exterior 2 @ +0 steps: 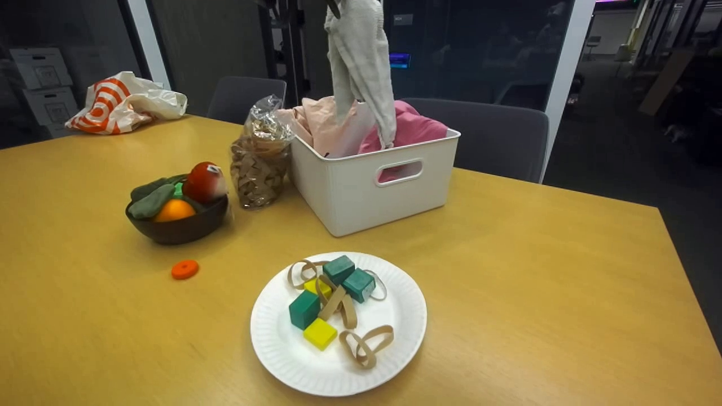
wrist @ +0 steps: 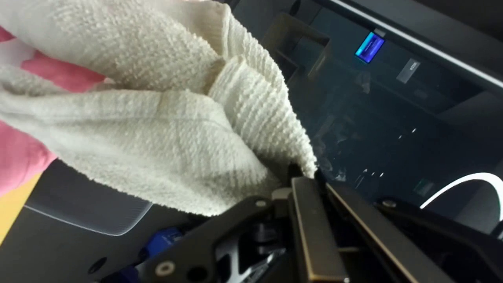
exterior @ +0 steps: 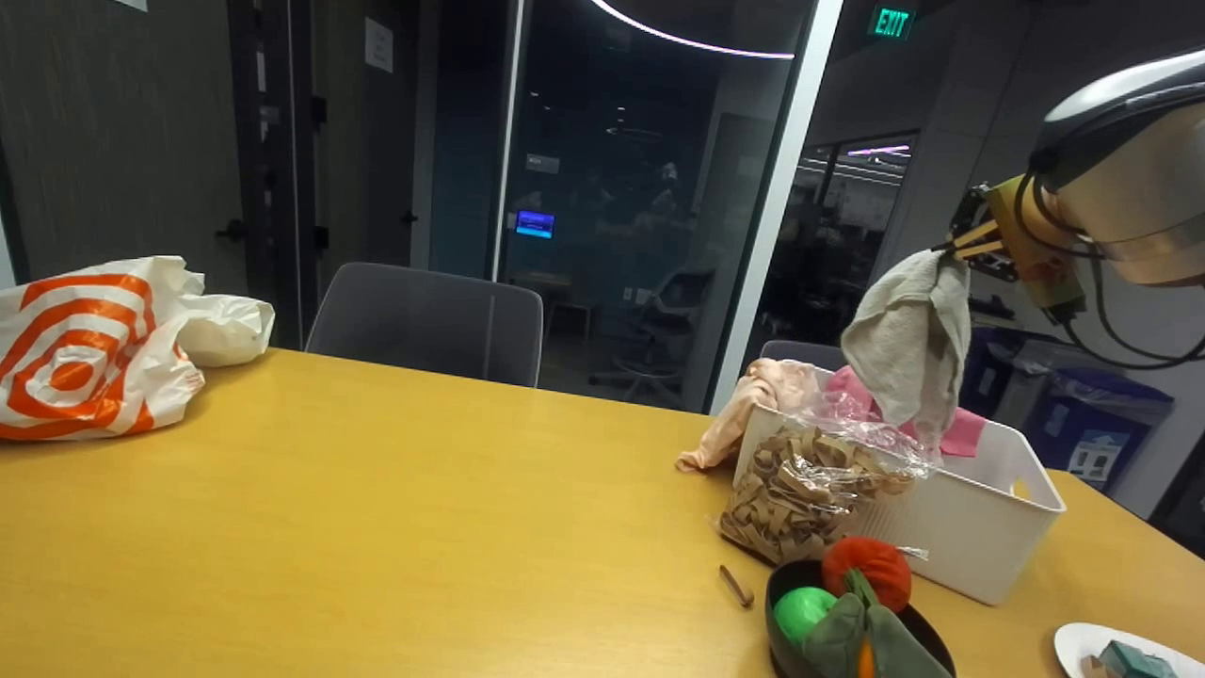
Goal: Pick up the cloths on the table and hang them around the white basket
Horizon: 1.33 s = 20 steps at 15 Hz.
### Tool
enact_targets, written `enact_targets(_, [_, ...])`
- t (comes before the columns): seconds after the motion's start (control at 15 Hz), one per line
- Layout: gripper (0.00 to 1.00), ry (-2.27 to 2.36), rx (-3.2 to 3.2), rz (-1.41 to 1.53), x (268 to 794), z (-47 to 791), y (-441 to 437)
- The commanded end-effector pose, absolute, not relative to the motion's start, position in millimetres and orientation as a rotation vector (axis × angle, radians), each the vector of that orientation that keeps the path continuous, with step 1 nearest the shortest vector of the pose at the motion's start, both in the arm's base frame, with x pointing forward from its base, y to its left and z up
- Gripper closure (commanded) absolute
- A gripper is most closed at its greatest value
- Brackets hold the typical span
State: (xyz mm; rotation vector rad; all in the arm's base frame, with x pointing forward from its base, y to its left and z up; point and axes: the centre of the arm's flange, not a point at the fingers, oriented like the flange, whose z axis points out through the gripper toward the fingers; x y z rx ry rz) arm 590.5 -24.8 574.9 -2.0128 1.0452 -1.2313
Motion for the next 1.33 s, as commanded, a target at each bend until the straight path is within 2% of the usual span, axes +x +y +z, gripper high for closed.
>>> enact_targets(0.0, [0.97, 1.123, -2.02, -1.157, 582, 551, -33])
enact_targets(0.33, [0.98, 1.268, -2.044, -1.05, 592, 506, -43])
enact_targets(0.73, [0.97, 1.542, -1.95, -0.948, 584, 461, -101])
enact_targets(1.27, [0.98, 1.797, -1.721, -0.979, 560, 460, -156])
